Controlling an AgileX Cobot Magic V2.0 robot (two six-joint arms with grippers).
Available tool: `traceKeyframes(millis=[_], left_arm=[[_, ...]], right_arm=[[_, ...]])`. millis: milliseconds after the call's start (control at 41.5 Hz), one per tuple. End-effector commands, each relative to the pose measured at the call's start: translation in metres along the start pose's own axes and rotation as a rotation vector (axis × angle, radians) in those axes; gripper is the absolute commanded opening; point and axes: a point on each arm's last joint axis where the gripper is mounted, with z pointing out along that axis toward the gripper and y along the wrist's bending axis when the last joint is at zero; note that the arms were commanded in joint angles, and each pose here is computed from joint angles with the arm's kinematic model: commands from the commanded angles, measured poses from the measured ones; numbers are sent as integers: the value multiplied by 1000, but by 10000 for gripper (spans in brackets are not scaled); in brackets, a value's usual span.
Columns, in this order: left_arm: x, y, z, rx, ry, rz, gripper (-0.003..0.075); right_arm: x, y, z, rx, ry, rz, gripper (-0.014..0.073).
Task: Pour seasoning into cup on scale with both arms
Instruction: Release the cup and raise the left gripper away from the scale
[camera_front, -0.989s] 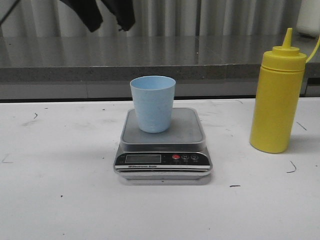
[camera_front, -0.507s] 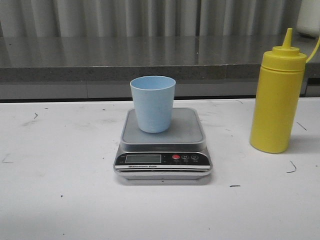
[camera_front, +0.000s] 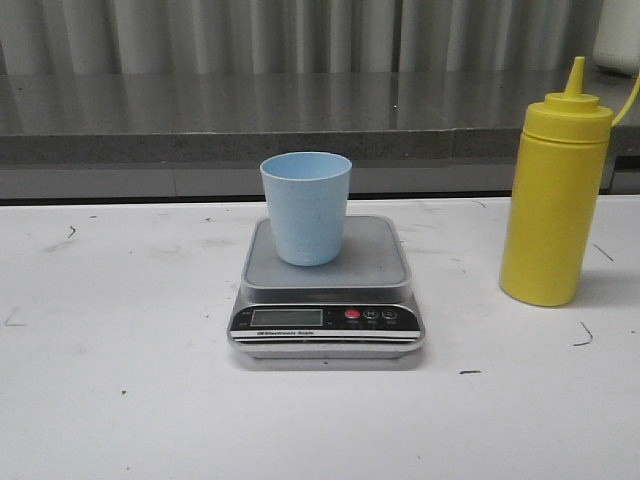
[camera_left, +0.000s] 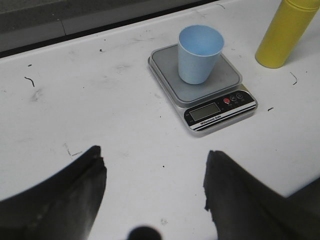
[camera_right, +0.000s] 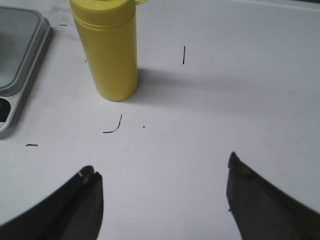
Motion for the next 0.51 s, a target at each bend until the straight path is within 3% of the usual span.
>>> traceKeyframes(millis=[0, 482], left_arm=[[-11, -1, -8, 4, -96, -9, 428], [-11, -1, -8, 4, -100, -9, 428]], right_arm=[[-13, -1, -4, 8, -82, -16, 541], [-13, -1, -4, 8, -85, -16, 541]])
